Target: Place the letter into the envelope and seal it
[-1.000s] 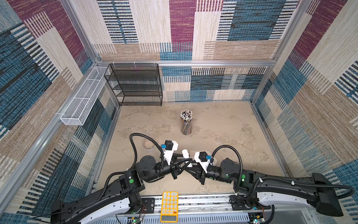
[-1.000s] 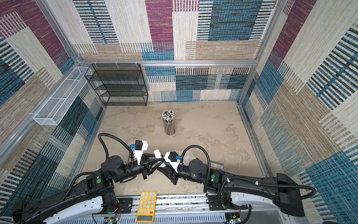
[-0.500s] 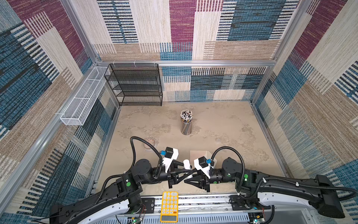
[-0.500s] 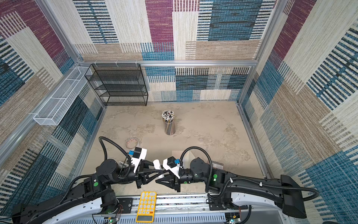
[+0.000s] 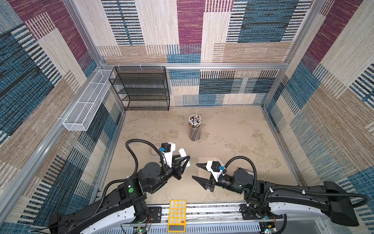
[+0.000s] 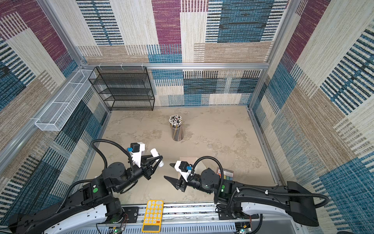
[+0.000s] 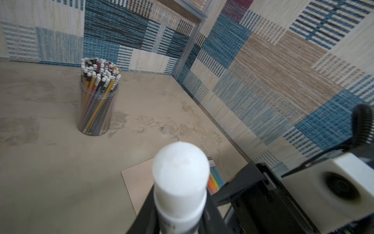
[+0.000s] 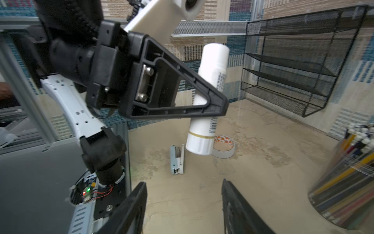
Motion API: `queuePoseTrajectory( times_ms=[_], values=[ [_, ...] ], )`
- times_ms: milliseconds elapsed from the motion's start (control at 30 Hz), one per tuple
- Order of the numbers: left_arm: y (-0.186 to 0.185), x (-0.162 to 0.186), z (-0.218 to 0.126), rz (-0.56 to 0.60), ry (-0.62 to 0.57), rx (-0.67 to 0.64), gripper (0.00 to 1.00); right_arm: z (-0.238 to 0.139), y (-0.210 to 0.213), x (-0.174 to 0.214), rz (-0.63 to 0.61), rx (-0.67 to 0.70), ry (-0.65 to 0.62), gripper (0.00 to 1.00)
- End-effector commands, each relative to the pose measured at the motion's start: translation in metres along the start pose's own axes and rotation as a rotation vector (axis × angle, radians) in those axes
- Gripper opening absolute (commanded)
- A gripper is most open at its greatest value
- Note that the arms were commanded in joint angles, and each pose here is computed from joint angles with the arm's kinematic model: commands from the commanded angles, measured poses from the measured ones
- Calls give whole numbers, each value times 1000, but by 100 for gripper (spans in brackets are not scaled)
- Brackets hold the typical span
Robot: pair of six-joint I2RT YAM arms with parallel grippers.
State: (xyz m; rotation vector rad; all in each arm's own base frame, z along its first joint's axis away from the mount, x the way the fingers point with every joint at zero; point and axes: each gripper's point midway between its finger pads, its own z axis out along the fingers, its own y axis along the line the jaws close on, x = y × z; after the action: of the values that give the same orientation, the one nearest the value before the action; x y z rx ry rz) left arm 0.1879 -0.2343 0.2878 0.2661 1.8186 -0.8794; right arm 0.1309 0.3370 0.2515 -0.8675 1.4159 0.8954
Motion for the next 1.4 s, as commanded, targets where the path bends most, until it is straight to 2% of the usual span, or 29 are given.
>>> queuePoseTrajectory(
  times_ms=[0, 133, 267, 600, 800, 1033, 1267, 1367],
  values=[
    [22, -13, 9, 1, -52, -165, 0, 14, -22, -21, -26, 166, -74, 63],
    [23, -16, 23, -4, -57, -216, 0, 35, -34, -15, -50, 278, -48, 64],
    [19, -19, 30, -12, -68, -214, 0, 46, -44, -13, -54, 362, -37, 64],
    [16, -18, 27, -27, -71, -188, 0, 60, -56, -4, -67, 449, 10, 62],
    [11, -19, 26, -29, -66, -160, 0, 63, -59, -2, -70, 460, 15, 47],
    [6, -16, 29, -21, -44, -138, 0, 62, -59, -7, -84, 459, -11, 35],
    [6, -14, 32, -18, -38, -138, 0, 63, -58, -7, -90, 451, -14, 26],
    [6, -14, 31, -17, -42, -139, 0, 63, -57, -5, -89, 441, -7, 30]
  ],
)
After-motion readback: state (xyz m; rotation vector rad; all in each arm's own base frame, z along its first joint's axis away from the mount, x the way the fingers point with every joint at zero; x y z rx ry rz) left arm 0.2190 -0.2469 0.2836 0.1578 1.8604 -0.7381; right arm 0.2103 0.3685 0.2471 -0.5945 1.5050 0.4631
